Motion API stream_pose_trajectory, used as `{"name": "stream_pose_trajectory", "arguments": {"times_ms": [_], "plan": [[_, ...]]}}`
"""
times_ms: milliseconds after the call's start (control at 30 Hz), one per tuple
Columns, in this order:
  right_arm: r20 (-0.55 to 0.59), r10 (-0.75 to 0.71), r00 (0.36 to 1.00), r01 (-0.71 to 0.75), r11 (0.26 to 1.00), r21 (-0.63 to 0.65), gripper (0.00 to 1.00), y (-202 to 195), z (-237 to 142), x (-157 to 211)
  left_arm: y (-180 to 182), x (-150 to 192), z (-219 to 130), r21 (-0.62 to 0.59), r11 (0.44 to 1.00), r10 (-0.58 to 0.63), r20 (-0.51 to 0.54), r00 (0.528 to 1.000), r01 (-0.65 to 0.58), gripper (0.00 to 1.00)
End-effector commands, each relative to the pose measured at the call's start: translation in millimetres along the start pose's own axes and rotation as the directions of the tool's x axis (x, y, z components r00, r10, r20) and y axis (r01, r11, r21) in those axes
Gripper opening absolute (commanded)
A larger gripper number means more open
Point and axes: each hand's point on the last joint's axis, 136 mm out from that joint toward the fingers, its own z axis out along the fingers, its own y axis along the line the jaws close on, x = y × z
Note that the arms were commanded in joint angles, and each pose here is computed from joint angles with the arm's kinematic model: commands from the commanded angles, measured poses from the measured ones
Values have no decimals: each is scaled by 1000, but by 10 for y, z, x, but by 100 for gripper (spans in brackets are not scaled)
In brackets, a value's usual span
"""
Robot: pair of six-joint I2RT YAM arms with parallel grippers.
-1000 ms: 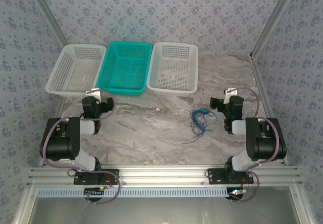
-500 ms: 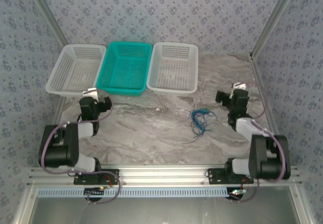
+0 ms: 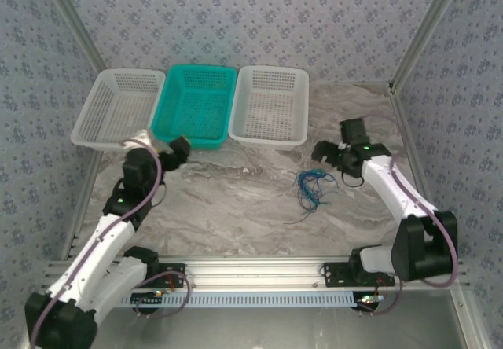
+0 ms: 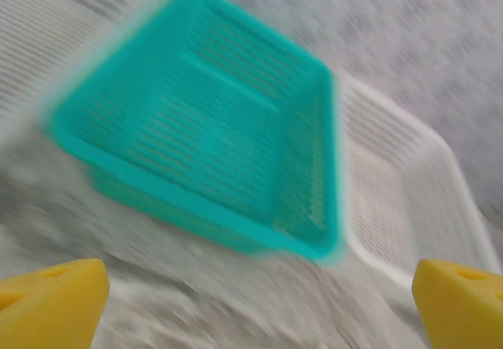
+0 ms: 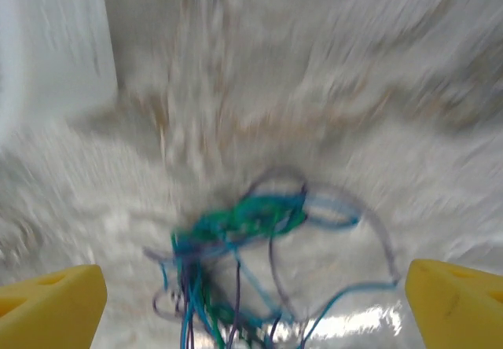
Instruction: Untangle the cables
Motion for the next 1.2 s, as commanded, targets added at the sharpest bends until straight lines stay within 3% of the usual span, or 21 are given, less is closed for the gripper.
{"name": "stream_pose_trajectory", "arguments": {"times_ms": [0,133,200,333,467,500,600,733,900,1000,1167], "plan": [[-149,-34,988,44,997,65,100,27,112,414,-523,586,10,147,989,24,-235,972,11,99],[-218,-74,973,83,996,31,90,209,414,637,-1008,993,53,274,957,188,-330,925,-96,99],[-243,-96,965,120,989,85,76,134,567,730,-1114,1118,104,307,945,222,-363,905,-109,99],[-256,-201,946,225,972,71,54,189,735,787,-1203,1167,134,344,928,274,-381,883,-140,98],[-232,-251,940,262,965,17,9,253,636,786,-1272,1101,116,351,916,334,-407,850,-192,98],[-209,-263,942,269,963,3,2,270,559,768,-1299,1065,105,351,917,336,-417,844,-191,98],[-101,-295,950,286,954,-91,0,408,233,677,-1413,944,89,370,918,307,-434,847,-143,98],[90,-333,939,345,899,-271,0,707,-361,541,-1741,817,27,500,864,312,-424,850,-68,91],[280,-416,865,501,722,-478,0,1153,-1007,530,-2093,806,-48,636,771,416,-455,787,-39,78],[271,-444,854,515,642,-568,0,1326,-1133,613,-2235,859,-101,698,715,484,-456,747,-37,71],[196,-487,851,485,588,-648,0,1521,-1139,729,-2285,1079,-83,748,657,566,-413,714,-88,63]]}}
